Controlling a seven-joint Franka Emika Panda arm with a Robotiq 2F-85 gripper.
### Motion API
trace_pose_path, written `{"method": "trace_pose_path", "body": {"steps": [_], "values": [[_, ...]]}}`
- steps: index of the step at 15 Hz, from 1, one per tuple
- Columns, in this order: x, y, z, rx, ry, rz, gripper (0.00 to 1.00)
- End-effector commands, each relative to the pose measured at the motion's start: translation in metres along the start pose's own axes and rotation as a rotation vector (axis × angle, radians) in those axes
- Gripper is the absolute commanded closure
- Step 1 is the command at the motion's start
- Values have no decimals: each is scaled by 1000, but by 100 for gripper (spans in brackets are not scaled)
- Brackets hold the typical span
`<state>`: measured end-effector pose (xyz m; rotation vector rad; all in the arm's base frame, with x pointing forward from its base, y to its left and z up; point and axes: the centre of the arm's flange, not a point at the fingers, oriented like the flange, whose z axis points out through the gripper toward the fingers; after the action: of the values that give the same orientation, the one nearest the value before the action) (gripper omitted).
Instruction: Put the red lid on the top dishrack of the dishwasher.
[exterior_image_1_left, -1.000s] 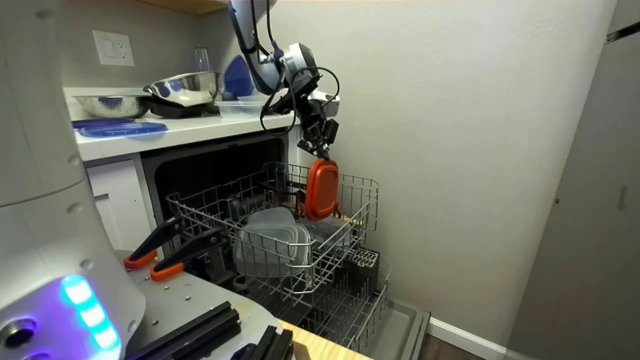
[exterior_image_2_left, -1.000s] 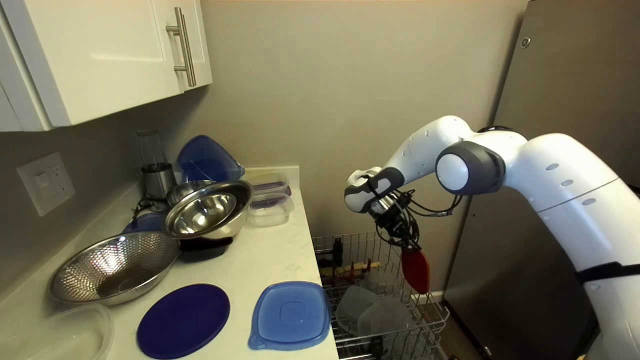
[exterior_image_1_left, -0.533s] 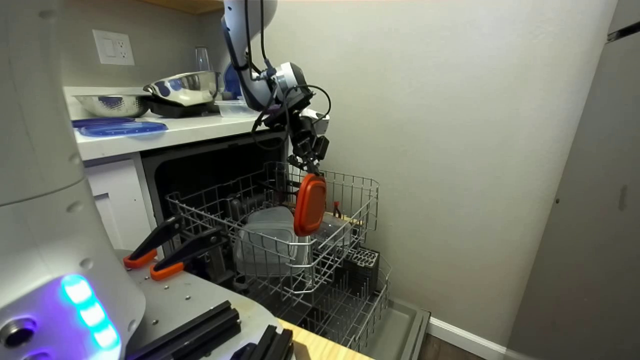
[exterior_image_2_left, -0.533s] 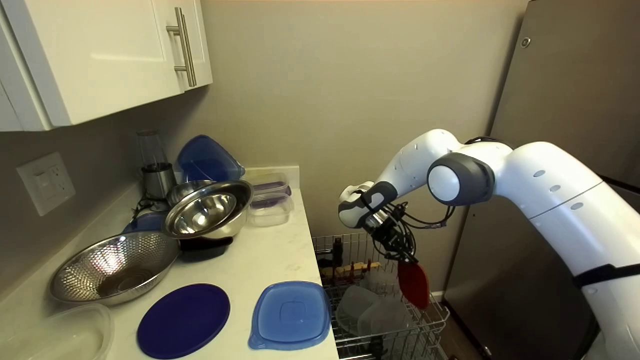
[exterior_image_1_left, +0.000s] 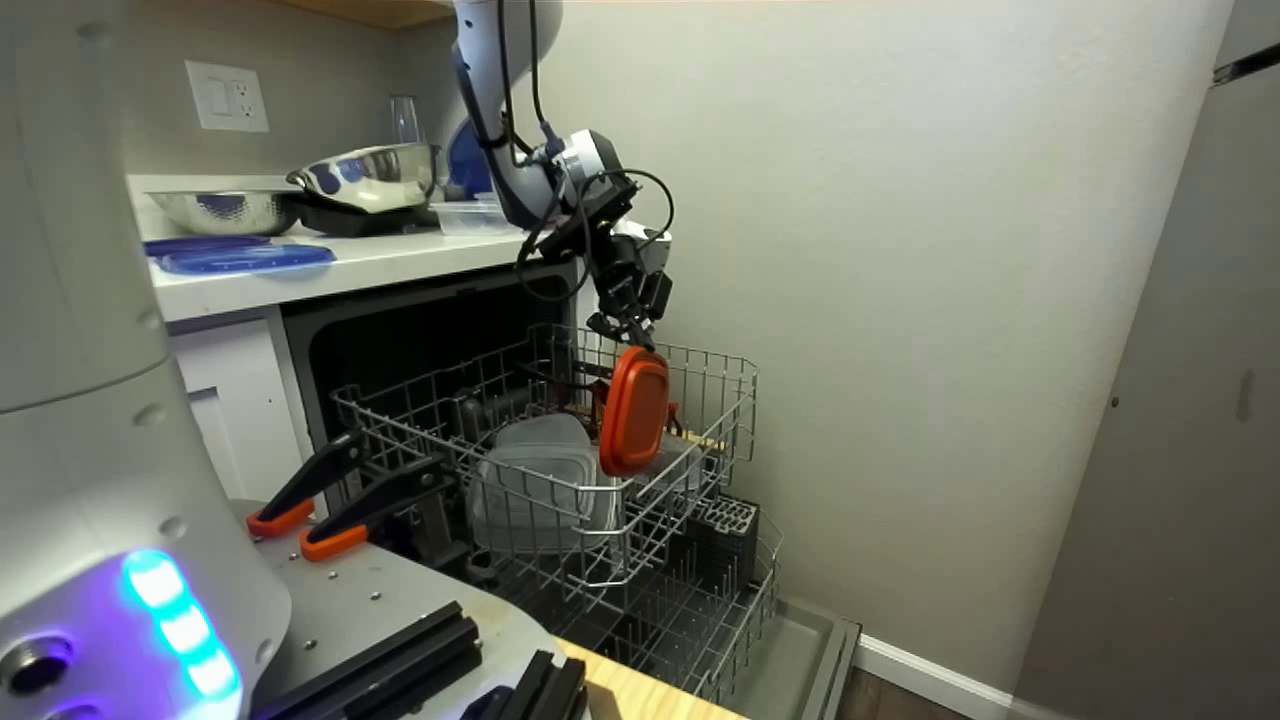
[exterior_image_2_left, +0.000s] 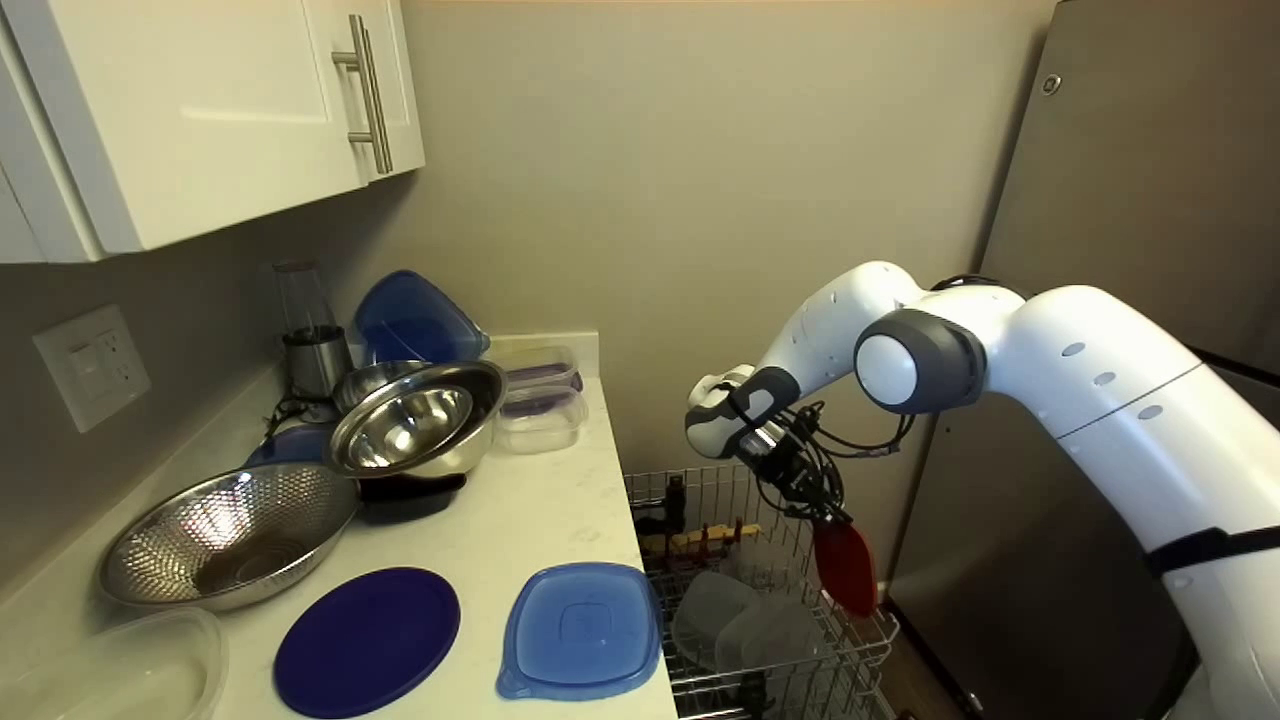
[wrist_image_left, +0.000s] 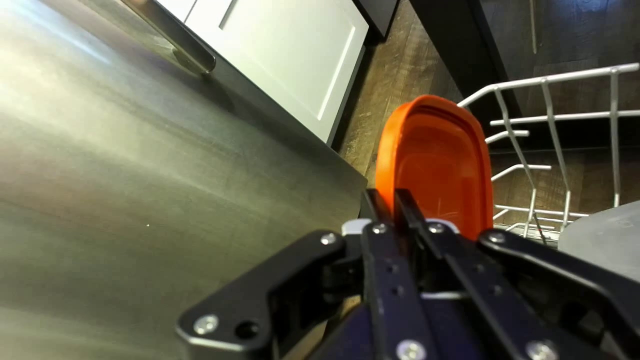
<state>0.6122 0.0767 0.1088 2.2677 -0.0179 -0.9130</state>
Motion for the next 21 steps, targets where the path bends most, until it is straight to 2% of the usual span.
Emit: {"method": "trace_pose_path", "body": {"steps": [1,7,16,21], "values": [[-1,3,5,-21,-11,-15,98],[8,-11,15,-31,-15,-5,98],[37,-49,22,-33,2,-28,98],[44,-48,28,-47,-7,1,98]]}}
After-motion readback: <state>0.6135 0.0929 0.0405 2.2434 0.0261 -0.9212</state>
